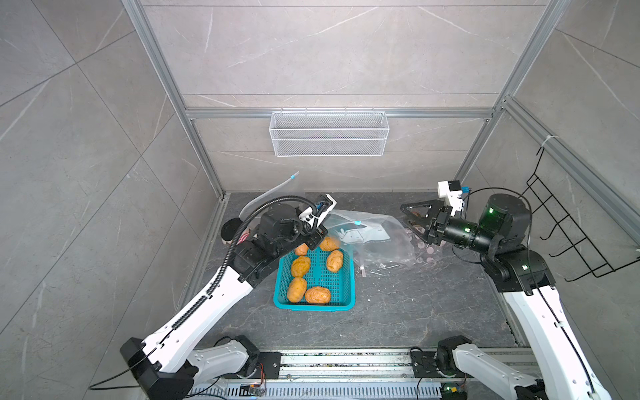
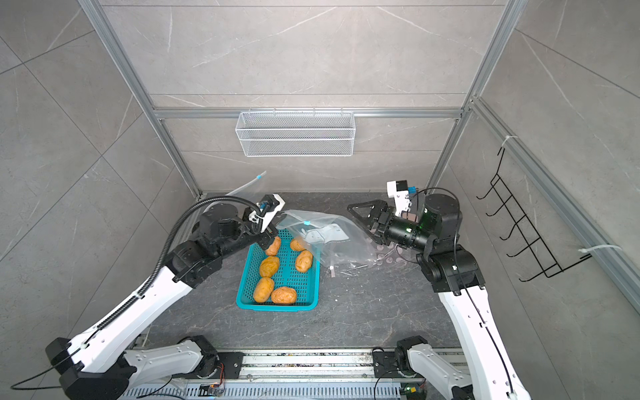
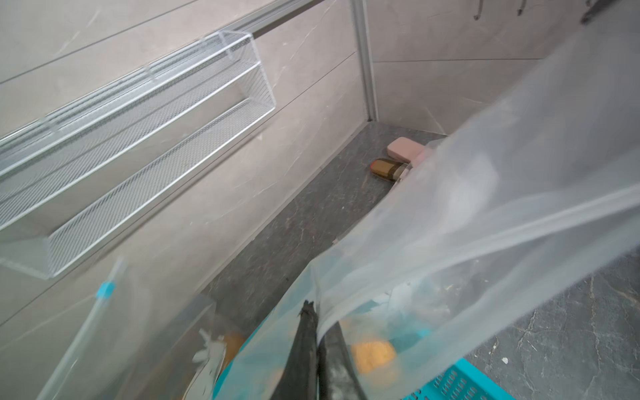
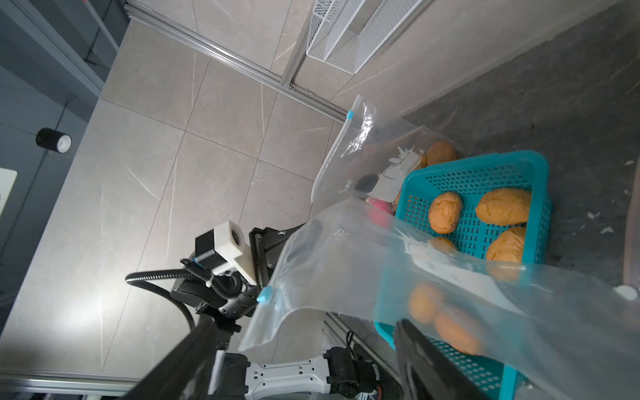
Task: Put the potatoes into a zipper bag and zip it
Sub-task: Open the zipper of the food storage bag.
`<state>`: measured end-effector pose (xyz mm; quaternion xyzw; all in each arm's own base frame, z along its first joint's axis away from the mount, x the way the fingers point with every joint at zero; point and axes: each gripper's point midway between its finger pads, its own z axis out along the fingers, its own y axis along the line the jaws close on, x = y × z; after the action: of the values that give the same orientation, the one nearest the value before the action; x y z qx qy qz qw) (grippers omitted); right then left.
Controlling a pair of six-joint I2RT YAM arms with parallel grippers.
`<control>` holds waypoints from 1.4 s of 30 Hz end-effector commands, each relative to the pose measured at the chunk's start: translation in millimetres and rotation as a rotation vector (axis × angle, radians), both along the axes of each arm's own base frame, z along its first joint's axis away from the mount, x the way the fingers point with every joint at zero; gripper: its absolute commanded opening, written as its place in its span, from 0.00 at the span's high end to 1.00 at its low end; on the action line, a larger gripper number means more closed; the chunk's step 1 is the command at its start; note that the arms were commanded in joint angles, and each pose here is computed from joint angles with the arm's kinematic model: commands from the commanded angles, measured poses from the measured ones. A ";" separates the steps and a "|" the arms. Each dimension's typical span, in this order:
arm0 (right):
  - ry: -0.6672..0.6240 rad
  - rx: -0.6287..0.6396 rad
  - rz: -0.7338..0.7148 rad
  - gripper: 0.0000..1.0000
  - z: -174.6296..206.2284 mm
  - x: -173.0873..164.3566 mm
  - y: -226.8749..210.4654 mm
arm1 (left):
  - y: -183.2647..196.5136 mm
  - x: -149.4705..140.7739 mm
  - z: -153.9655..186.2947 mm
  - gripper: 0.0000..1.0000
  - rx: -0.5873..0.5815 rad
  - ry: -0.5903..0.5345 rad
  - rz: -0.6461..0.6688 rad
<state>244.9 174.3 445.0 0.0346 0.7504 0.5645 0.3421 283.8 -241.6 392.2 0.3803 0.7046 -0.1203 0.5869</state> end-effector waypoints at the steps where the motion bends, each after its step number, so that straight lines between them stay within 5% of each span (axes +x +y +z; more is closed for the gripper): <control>1: -0.053 -0.065 -0.003 0.19 -4.8 0.5 -1.2 | 60.6 -14.0 20.1 1.00 0.022 0.079 0.236; 14: 0.033 -0.062 0.045 0.20 -44.5 16.7 17.8 | 247.4 -88.2 45.8 1.00 0.312 0.119 0.896; 20: 0.068 -0.101 0.093 0.20 -65.8 17.2 40.6 | 285.3 -108.8 45.4 1.00 0.438 0.147 1.069; 26: 0.080 -0.140 0.139 0.21 -84.4 10.9 69.1 | 264.3 -104.5 3.6 1.00 0.384 0.370 1.000; 36: 0.039 -0.238 0.272 0.22 -112.0 -17.7 145.2 | 177.6 -86.2 -95.1 1.00 0.243 0.777 0.757; 42: -0.108 -0.292 0.320 0.22 -111.5 -42.6 198.4 | 123.9 -80.4 -91.9 1.00 0.049 0.852 0.540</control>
<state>196.3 355.9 307.0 -0.1411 0.8276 0.4984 0.2164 205.7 -84.6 281.8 0.1113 0.9679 0.0149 0.2249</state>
